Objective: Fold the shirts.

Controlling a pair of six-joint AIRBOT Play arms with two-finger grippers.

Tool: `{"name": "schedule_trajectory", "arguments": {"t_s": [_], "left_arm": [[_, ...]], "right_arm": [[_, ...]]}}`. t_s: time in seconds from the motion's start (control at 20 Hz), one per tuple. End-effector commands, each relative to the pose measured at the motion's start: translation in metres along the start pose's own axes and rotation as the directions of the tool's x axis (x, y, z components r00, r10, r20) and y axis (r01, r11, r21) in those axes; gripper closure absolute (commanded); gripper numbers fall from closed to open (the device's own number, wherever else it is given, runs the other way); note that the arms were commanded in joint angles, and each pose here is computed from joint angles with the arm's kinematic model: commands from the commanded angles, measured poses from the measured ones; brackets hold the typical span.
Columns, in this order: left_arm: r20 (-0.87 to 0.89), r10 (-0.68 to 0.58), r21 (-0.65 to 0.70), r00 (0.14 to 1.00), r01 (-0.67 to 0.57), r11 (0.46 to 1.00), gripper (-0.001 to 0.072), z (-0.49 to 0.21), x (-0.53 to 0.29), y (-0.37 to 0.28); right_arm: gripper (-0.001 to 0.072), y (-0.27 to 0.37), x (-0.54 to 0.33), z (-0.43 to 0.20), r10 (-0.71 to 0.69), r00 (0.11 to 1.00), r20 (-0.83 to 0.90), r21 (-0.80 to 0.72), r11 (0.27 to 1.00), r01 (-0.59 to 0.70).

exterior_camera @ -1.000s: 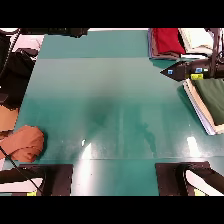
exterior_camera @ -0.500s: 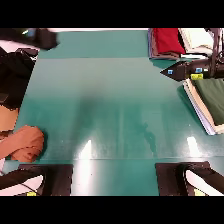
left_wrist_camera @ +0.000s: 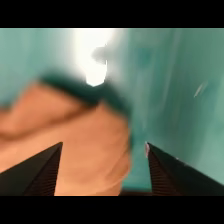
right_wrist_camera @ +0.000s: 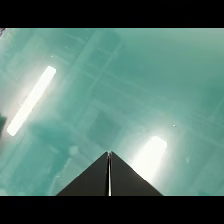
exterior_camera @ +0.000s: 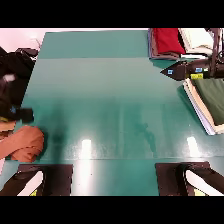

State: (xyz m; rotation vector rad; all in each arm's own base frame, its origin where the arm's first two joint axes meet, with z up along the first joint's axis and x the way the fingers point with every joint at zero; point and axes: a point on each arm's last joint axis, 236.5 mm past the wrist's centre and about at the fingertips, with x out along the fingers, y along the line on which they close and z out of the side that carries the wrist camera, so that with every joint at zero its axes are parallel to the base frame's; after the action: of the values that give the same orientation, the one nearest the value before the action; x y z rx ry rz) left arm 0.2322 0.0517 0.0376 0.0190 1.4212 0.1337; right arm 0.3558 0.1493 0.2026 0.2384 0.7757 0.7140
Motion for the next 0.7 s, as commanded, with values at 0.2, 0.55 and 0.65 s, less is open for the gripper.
{"name": "schedule_trajectory", "arguments": {"t_s": [0.2,0.55,0.65], "left_arm": [[-0.202,0.048,-0.058,0.978,-0.060,0.996,0.0460,-0.077,0.080,0.009],[0.361,-0.003,0.029,0.933,-0.008,1.000,0.0683,0.074,-0.100,-0.015],[0.577,-0.095,0.140,0.812,0.016,0.990,0.0683,0.107,-0.184,-0.051]], "right_arm": [[0.0694,0.000,0.000,0.001,0.001,1.000,0.003,0.000,1.000,-0.001],[0.0694,0.014,-0.021,0.039,-0.009,0.994,0.106,-0.060,0.998,0.016],[0.0693,0.028,-0.040,0.066,-0.014,0.983,0.182,-0.108,0.994,0.034]]}}
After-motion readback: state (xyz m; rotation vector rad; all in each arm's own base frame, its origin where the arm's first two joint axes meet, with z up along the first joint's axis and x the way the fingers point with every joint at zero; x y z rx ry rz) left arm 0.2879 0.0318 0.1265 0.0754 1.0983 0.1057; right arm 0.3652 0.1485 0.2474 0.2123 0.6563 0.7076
